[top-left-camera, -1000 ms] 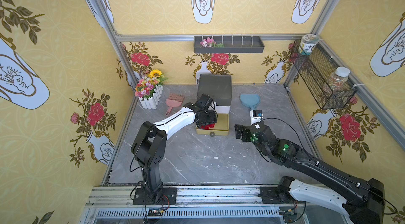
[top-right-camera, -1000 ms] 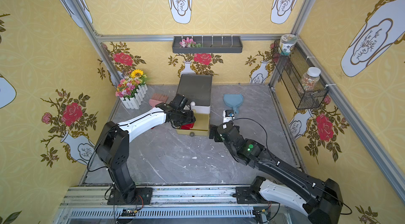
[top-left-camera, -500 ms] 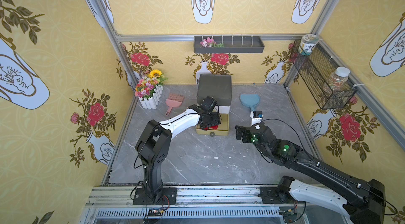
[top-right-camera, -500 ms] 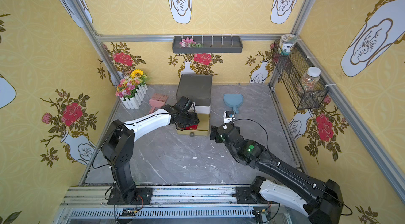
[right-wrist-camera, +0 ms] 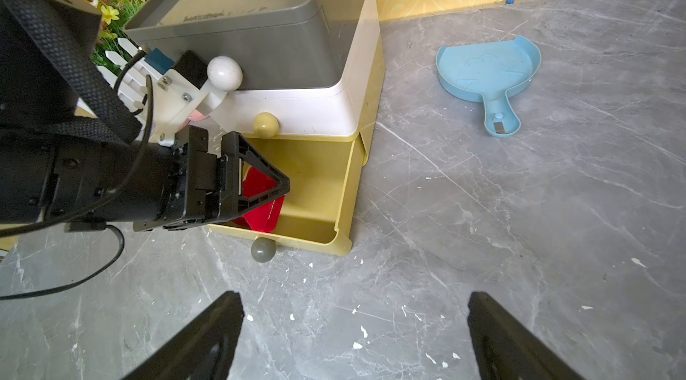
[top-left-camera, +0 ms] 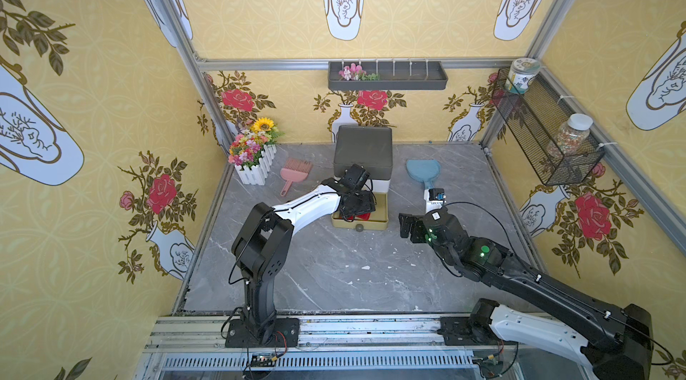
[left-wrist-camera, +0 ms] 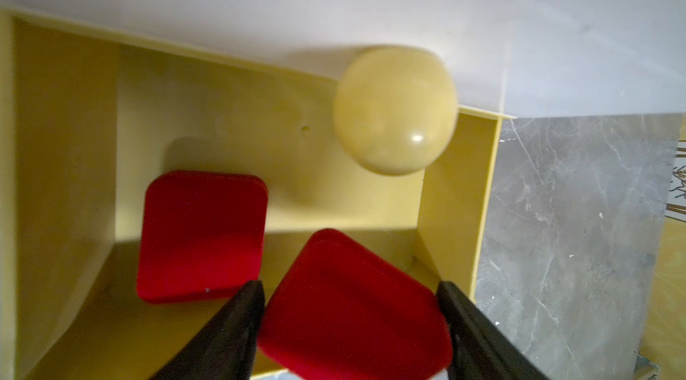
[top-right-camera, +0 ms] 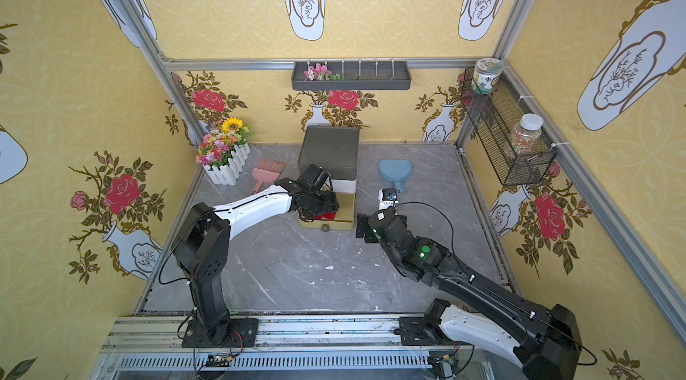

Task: Place the brooch boxes into the drawer by color
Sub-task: Place the brooch box in the drawer.

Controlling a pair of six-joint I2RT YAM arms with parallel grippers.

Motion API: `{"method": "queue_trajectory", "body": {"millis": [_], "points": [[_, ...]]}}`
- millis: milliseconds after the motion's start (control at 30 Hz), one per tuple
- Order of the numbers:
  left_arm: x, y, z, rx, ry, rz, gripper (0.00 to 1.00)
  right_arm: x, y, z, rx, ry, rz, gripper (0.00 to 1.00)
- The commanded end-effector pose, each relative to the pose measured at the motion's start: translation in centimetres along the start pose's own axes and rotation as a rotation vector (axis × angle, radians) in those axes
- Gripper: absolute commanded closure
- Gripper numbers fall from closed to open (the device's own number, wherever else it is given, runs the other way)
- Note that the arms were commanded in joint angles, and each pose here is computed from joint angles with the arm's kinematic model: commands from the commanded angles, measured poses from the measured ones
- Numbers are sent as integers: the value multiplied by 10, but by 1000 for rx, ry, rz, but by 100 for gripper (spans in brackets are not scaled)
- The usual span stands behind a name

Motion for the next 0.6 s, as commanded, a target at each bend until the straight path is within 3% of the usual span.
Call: {"method": "queue_trajectory", "body": {"millis": [0, 367, 567], "points": [[-6, 1, -6, -22, 15, 21, 20, 0, 1, 0, -4, 9, 4, 2], [-12, -10, -17, -56, 31, 29, 17, 3, 1, -2, -1, 6, -2, 2], [-8, -52, -33, -147, 52, -20, 15, 8, 4, -2, 4, 3, -11, 2]]}}
Point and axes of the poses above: each gripper's point midway between its finger pads, its own y axis out along the fingers, its own x axis along the line the jaws close on, z = x × y, the point moved 1 cm from there along -y, back along the fingers, and after that the axes turned 5 degrees about y, right-handed, at the moved point
